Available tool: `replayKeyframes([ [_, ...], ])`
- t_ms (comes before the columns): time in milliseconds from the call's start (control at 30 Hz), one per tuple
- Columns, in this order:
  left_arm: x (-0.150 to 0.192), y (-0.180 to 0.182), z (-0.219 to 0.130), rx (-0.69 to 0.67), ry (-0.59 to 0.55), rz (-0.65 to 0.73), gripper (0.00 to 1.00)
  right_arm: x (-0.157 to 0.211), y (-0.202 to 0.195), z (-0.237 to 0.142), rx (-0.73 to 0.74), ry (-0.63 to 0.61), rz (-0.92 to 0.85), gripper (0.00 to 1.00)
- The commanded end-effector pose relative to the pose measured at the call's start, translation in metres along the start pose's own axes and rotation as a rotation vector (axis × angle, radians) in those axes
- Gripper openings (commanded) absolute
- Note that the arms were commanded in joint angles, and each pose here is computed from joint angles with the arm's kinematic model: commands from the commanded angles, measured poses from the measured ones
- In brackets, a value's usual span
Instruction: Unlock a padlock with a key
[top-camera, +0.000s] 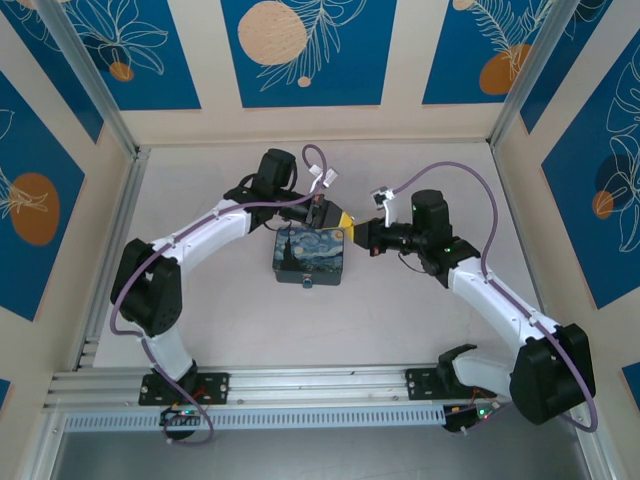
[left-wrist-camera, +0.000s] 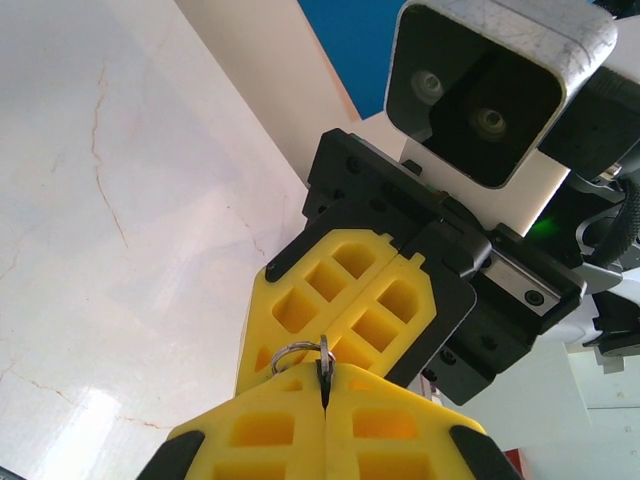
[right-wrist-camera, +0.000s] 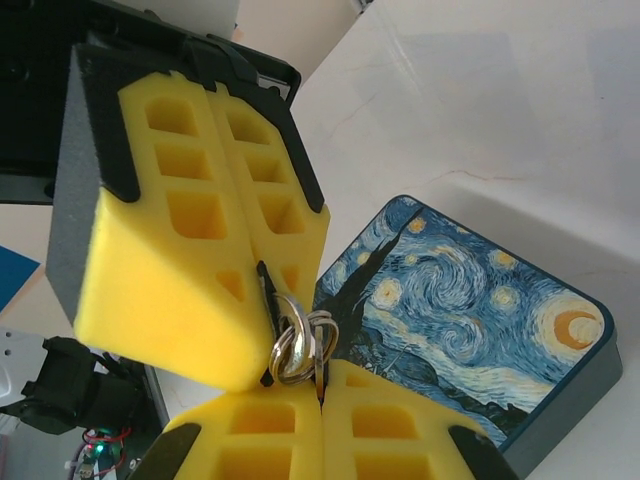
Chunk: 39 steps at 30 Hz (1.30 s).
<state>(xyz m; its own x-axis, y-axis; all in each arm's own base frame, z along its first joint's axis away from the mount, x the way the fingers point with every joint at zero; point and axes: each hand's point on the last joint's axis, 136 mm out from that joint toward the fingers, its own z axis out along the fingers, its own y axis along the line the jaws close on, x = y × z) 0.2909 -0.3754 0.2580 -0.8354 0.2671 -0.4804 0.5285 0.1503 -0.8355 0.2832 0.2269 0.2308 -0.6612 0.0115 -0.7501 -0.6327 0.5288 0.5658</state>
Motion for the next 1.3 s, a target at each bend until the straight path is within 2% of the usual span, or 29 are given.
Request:
replayKeyframes([
  [0,-0.003,-0.007,0.002,0.03,0.004,0.011,0.0,-0.007,0.002,-0.008,0.013,-0.034,-0.014,0.0],
  [167,-0.005,-0.012,0.0,0.031,0.009,0.032,0.0,-0.006,-0.008,-0.022,0.044,-0.077,0.022,0.0],
  [467,0.006,-0.003,-0.002,-0.019,0.027,0.042,0.0,-0.004,-0.03,-0.045,0.088,-0.164,0.25,0.0],
  [733,0.009,0.002,-0.004,-0.053,0.013,0.054,0.0,0.013,-0.029,-0.045,0.031,-0.198,0.448,0.02],
  [767,0.009,0.002,-0.005,-0.058,0.011,0.058,0.0,0.015,-0.031,-0.045,0.034,-0.205,0.484,0.15],
  [833,0.008,0.003,-0.006,-0.08,0.001,0.072,0.0,0.018,-0.034,-0.046,0.033,-0.229,0.577,0.53],
  [900,0.007,0.005,-0.008,-0.102,-0.007,0.081,0.0,0.019,-0.038,-0.046,0.025,-0.265,0.676,0.7],
  [967,0.005,0.008,-0.008,-0.119,-0.014,0.08,0.0,0.021,-0.041,-0.044,0.017,-0.304,0.801,0.77],
  [1200,0.001,0.017,-0.008,-0.151,-0.048,0.071,0.0,0.019,-0.042,-0.037,0.016,-0.437,1.152,0.81],
  [1267,0.0,0.019,-0.007,-0.153,-0.057,0.068,0.0,0.013,-0.037,-0.035,-0.005,-0.479,1.199,0.82],
])
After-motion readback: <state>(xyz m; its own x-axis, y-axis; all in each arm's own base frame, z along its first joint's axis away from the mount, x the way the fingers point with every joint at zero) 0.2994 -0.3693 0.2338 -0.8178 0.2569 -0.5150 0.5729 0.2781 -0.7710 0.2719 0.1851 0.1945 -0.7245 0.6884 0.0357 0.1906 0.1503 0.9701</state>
